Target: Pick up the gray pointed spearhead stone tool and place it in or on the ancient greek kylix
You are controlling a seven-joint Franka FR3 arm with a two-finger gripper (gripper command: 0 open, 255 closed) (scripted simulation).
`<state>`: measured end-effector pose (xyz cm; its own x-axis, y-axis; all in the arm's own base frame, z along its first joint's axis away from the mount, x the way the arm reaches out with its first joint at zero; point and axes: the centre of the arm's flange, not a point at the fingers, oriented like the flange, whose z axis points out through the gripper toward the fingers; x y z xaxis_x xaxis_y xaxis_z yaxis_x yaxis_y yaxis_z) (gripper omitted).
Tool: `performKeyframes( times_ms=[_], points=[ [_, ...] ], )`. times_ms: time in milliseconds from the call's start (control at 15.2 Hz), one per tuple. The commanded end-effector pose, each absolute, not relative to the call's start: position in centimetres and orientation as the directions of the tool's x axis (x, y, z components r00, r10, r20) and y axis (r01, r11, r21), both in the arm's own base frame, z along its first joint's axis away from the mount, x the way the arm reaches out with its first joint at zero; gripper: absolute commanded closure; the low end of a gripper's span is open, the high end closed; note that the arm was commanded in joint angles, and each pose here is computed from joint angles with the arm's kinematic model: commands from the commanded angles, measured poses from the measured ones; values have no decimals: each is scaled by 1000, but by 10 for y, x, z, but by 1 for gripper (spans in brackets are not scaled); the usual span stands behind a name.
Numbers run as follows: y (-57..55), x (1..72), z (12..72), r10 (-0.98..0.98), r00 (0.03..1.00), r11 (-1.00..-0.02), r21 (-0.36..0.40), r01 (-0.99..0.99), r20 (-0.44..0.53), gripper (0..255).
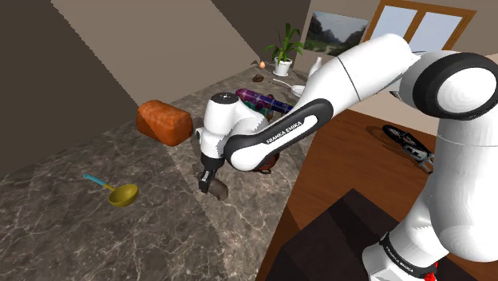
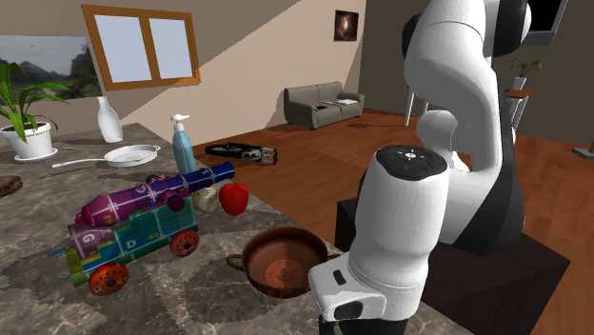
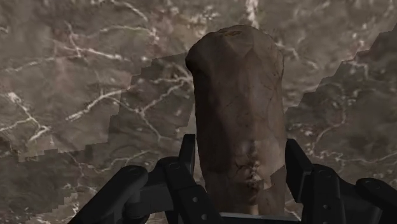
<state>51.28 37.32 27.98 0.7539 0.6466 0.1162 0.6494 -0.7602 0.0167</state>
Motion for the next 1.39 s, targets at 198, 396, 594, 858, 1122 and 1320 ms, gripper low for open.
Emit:
performKeyframes(
  times_ms=[198,396,594,858,1122,1320],
  points=[
    [374,513,307,647,754,-760,17,650,116,255],
    [374,513,322,647,754,-760,17,650,116,255],
    [374,513,338,647,754,-760,17,650,116,255],
    [374,513,359,647,754,-760,17,650,116,255],
    [374,513,380,647,754,-760,17,650,116,255],
    [361,515,387,647,754,-760,17,650,116,255]
  ],
)
